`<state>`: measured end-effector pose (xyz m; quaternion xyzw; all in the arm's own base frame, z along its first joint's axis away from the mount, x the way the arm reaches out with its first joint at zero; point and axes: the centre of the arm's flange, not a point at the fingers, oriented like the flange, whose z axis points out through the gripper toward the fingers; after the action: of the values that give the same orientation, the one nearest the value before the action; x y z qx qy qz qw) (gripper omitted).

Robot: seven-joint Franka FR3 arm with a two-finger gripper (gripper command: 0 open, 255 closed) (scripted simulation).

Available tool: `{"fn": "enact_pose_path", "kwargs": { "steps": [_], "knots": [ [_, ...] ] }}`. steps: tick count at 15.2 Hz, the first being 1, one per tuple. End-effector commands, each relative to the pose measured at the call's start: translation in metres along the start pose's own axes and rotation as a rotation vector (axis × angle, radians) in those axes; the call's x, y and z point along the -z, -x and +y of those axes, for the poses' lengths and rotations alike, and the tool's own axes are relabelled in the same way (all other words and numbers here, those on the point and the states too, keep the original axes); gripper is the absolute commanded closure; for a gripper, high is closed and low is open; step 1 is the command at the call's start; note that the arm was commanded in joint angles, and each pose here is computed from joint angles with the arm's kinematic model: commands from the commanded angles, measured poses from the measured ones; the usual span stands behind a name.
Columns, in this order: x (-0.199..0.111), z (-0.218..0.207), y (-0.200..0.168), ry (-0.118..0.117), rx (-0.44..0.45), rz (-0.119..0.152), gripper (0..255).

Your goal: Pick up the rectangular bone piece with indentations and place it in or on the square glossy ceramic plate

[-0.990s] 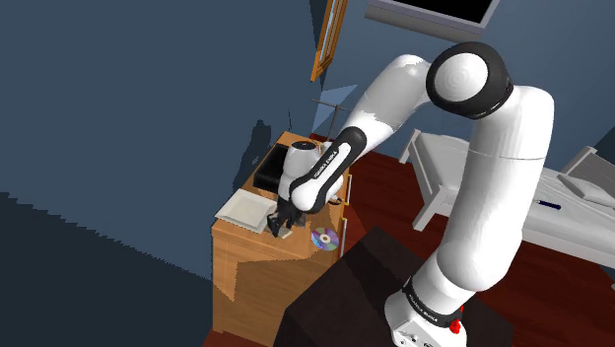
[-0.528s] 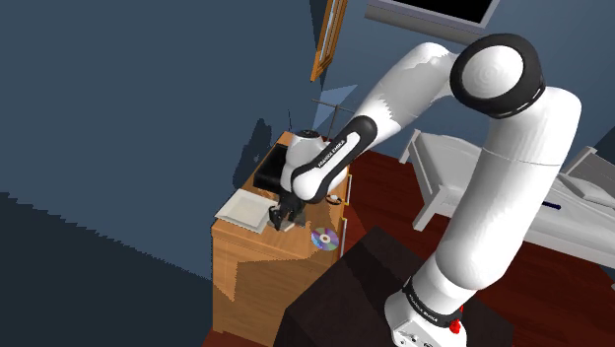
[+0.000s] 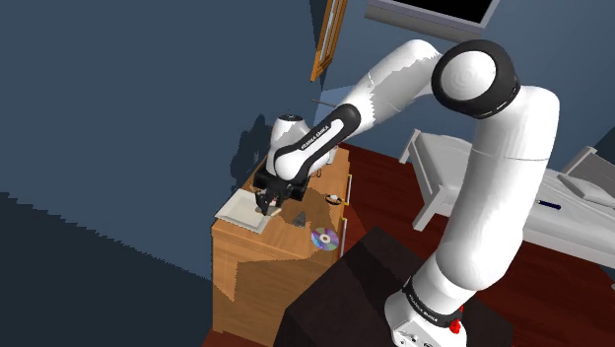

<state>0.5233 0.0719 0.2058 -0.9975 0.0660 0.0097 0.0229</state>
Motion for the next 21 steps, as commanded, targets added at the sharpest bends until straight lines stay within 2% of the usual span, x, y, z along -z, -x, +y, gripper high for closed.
{"fn": "enact_pose_path", "kwargs": {
  "steps": [1, 5, 19, 21],
  "knots": [
    [0.000, -0.003, -0.026, 0.001, 0.000, 0.000, 255],
    [0.004, -0.014, -0.084, 0.001, 0.000, 0.000, 255],
    [-0.070, -0.011, -0.086, 0.001, 0.000, 0.000, 255],
    [-0.074, -0.011, -0.086, 0.001, 0.000, 0.000, 255]
  ]
}}
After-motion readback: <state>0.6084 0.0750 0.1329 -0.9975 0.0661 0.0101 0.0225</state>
